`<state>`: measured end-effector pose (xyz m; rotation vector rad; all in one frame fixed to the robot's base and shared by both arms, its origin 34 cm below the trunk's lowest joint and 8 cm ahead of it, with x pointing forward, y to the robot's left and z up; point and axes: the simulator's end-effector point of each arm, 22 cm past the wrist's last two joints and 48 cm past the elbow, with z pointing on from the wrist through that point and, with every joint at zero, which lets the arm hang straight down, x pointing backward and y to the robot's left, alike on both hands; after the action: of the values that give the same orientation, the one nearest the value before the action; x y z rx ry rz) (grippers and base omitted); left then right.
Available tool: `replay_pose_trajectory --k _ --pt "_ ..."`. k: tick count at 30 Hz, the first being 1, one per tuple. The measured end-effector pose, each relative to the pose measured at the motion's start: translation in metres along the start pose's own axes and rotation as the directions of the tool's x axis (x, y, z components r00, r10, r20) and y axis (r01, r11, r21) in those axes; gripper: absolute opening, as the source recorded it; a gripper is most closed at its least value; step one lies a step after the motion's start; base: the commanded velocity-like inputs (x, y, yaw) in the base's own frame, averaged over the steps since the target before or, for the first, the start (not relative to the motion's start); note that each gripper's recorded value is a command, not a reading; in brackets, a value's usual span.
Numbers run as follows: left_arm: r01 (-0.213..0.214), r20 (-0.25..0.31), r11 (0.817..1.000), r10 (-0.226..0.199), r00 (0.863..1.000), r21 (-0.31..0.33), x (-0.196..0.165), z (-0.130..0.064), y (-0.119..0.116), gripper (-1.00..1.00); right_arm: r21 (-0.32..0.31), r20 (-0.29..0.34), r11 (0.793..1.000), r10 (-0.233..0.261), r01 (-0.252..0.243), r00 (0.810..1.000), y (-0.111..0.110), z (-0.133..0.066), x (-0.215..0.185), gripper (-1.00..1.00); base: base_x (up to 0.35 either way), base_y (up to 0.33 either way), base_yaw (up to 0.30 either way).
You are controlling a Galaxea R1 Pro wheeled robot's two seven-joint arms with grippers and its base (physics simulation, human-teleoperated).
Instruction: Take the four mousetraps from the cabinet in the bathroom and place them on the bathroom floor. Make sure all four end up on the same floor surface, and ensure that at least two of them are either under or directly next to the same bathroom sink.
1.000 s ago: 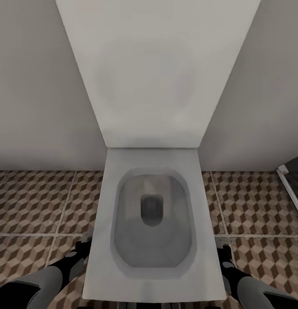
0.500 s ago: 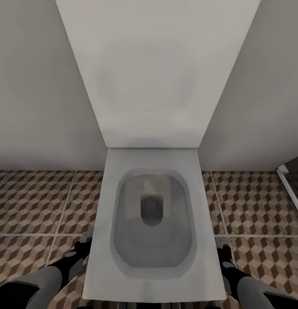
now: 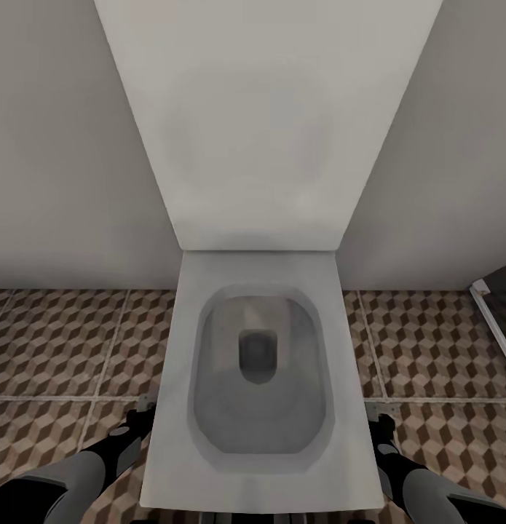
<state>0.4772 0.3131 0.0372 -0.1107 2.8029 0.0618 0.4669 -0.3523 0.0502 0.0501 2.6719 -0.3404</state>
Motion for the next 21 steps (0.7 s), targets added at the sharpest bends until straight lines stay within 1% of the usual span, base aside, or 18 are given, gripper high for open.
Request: replay_pose_trajectory --k 21 --pt "-0.001 0.001 1.000 0.001 1.000 0.000 -0.0003 0.0000 -0.0001 -1.00 -0.001 -0.001 1.000 0.000 0.000 1.000 0.0002 0.0000 0.0002 1.00 0.000 0.000 0.000"
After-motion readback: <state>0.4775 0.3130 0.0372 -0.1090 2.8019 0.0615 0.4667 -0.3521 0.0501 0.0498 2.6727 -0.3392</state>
